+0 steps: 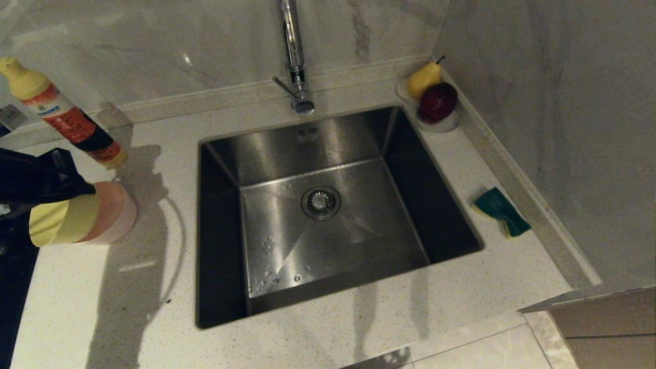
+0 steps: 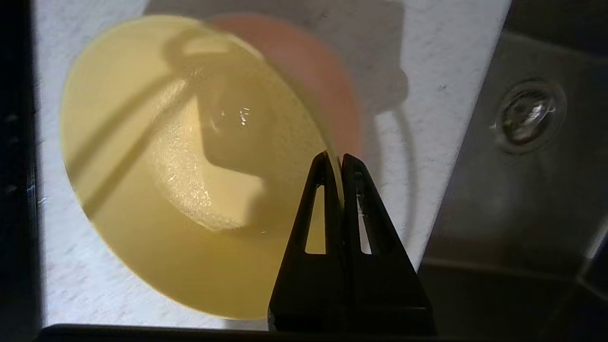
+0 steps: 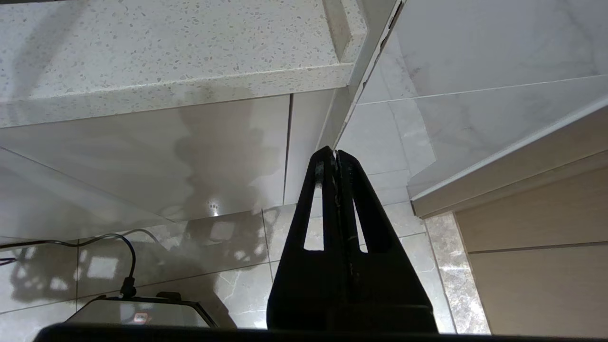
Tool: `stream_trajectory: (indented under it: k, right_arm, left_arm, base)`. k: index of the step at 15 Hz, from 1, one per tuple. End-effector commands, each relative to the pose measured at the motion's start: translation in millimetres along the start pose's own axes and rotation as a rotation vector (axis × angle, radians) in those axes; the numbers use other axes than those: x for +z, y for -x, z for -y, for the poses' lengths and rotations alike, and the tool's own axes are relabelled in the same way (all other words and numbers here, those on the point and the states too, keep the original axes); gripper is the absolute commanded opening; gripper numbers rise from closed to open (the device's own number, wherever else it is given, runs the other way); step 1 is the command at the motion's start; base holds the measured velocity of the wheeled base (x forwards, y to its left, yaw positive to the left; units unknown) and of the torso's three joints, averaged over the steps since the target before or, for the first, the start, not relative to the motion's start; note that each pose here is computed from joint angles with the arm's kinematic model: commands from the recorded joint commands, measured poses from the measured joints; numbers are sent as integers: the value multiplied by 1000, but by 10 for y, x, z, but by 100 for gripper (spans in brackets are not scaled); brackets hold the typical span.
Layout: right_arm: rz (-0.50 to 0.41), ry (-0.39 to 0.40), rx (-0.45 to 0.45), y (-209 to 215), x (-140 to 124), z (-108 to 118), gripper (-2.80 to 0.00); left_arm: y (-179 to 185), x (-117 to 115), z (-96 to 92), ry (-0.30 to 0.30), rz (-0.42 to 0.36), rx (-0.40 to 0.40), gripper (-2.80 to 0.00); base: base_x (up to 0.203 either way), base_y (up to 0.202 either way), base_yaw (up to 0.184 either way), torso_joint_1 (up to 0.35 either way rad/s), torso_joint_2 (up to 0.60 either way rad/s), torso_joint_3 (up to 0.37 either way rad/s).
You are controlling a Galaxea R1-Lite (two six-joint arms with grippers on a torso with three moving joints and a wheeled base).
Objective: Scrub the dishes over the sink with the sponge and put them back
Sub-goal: Place the bowl on the bowl
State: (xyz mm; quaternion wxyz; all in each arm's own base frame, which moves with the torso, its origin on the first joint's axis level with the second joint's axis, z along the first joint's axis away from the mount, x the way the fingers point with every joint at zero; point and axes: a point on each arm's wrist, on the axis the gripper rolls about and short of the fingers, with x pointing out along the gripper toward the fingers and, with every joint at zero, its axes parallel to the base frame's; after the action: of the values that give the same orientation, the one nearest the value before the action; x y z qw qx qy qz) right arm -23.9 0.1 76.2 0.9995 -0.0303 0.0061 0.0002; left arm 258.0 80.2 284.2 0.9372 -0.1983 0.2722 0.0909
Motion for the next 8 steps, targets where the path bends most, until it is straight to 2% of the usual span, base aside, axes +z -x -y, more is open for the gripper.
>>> stream_trajectory:
  k: [1, 4, 8]
  right_arm:
    - [0, 1, 1, 0, -1, 0, -280]
    - [0, 1, 0, 0, -1, 0, -280]
    - [0, 1, 0, 0, -1, 0, -280]
  left_arm:
    - [0, 50, 75, 14, 20, -22, -280]
    - [7, 101, 104, 14, 39, -24, -280]
    - [-103, -16, 47, 14, -15, 4, -280]
  base:
    - [0, 0, 0, 0, 0, 0]
    - [0, 0, 0, 0, 0, 0]
    - [0, 0, 0, 0, 0, 0]
